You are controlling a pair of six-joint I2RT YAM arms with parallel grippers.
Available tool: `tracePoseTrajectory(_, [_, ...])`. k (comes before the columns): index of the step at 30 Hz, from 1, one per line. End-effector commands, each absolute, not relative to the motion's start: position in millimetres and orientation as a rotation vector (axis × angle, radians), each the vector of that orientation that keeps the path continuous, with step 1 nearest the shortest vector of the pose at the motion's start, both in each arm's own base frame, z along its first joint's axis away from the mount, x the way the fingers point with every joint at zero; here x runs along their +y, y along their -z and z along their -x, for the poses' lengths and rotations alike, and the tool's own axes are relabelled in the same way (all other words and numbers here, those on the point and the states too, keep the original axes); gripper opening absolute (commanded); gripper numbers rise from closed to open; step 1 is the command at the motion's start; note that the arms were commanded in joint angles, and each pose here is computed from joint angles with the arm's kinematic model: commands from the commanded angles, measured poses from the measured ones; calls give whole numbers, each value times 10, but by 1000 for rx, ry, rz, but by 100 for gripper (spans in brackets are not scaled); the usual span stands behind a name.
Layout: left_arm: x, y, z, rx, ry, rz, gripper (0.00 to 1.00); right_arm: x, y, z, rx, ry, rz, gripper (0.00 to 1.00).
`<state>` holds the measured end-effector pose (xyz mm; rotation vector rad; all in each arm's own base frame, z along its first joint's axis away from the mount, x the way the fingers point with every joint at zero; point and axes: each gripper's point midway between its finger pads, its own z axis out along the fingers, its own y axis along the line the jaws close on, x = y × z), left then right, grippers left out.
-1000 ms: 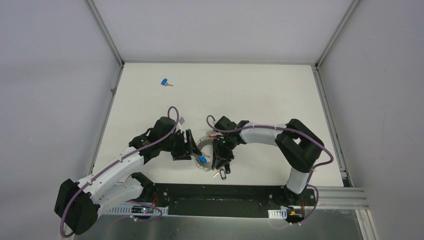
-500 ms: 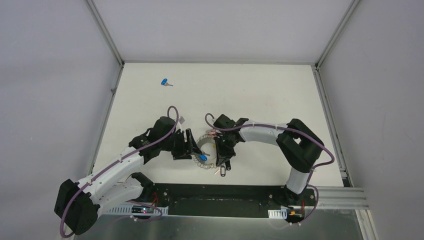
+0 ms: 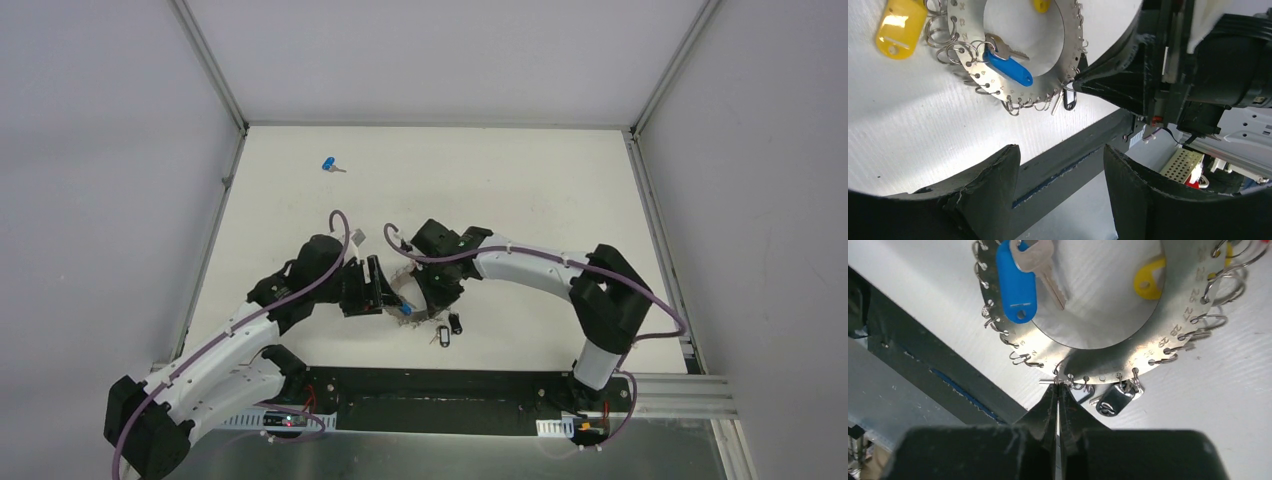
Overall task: Put the keys on the keyring
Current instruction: Pick up the keyring from the center of the board.
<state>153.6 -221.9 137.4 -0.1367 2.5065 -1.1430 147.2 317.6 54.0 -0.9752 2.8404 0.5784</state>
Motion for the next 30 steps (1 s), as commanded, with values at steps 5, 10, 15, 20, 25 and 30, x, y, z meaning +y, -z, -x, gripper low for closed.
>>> tracePoseTrajectory(5, [-2146, -1978, -1679, 2184, 1110, -85, 63, 3290, -1538, -1769, 2269, -724, 1066, 0])
tracePoseTrajectory(10, [-2215, -2393, -1634, 1946, 1139, -359, 63, 3276, -1911, -1787, 1974, -822, 1012, 0])
tracePoseTrajectory(15, [-2370, -2736, -1548, 1681, 1203, -598, 62, 3207, -2239, -1787, 1684, -849, 994, 0])
tracePoseTrajectory(20, [-2526, -2938, -1493, 1458, 1259, -752, 58, 3219, -2488, -1658, 1557, -938, 1008, 0])
tracePoseTrajectory(25, [-2628, -3004, -1410, 1293, 1270, -875, 43, 3255, -2715, -1551, 1464, -1038, 977, 0])
tracePoseTrajectory(30, [-2571, -3036, -1415, 1202, 1176, -881, 41, 3283, -2872, -1355, 1340, -1122, 1053, 0])
